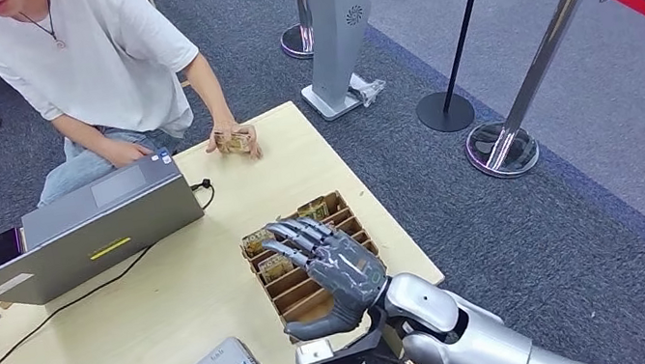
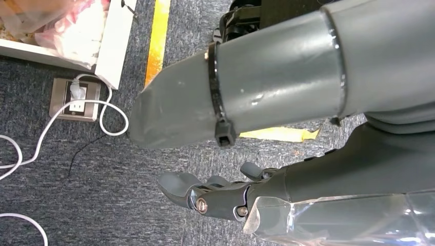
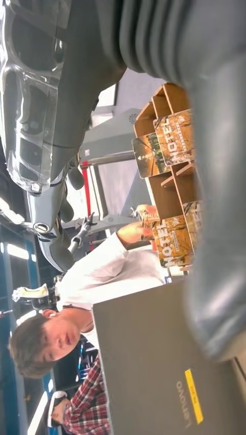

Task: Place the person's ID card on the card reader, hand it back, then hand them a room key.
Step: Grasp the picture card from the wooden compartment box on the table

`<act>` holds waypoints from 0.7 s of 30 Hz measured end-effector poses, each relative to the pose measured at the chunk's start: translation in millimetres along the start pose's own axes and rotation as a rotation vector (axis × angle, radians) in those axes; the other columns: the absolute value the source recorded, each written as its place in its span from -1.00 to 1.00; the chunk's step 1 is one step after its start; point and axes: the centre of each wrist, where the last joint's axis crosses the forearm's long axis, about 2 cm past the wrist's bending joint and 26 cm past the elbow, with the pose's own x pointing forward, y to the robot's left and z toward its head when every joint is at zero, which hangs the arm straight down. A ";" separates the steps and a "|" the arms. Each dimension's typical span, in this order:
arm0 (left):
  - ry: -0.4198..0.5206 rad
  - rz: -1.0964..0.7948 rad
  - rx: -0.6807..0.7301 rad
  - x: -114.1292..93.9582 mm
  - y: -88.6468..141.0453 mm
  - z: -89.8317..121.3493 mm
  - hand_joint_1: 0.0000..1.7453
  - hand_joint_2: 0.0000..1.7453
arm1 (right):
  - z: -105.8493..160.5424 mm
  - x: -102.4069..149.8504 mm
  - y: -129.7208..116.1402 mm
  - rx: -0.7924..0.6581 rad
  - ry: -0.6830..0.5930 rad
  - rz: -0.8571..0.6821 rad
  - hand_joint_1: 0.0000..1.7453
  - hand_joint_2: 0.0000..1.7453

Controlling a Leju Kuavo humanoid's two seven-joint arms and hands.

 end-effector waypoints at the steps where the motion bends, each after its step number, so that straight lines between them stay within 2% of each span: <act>1: 0.000 0.000 0.000 0.0 0.0 0.0 -1.00 -1.00 | -1.3 -1.6 0.4 0.003 0.001 0.006 -1.00 1.00; 13: -0.002 -0.005 -0.001 0.1 -0.1 0.0 -1.00 -1.00 | -8.8 -11.6 4.3 0.023 0.013 0.025 -1.00 1.00; 21: -0.008 -0.021 -0.005 0.8 -0.5 -0.1 -1.00 -1.00 | -24.2 -29.6 9.2 0.029 0.052 0.045 -1.00 1.00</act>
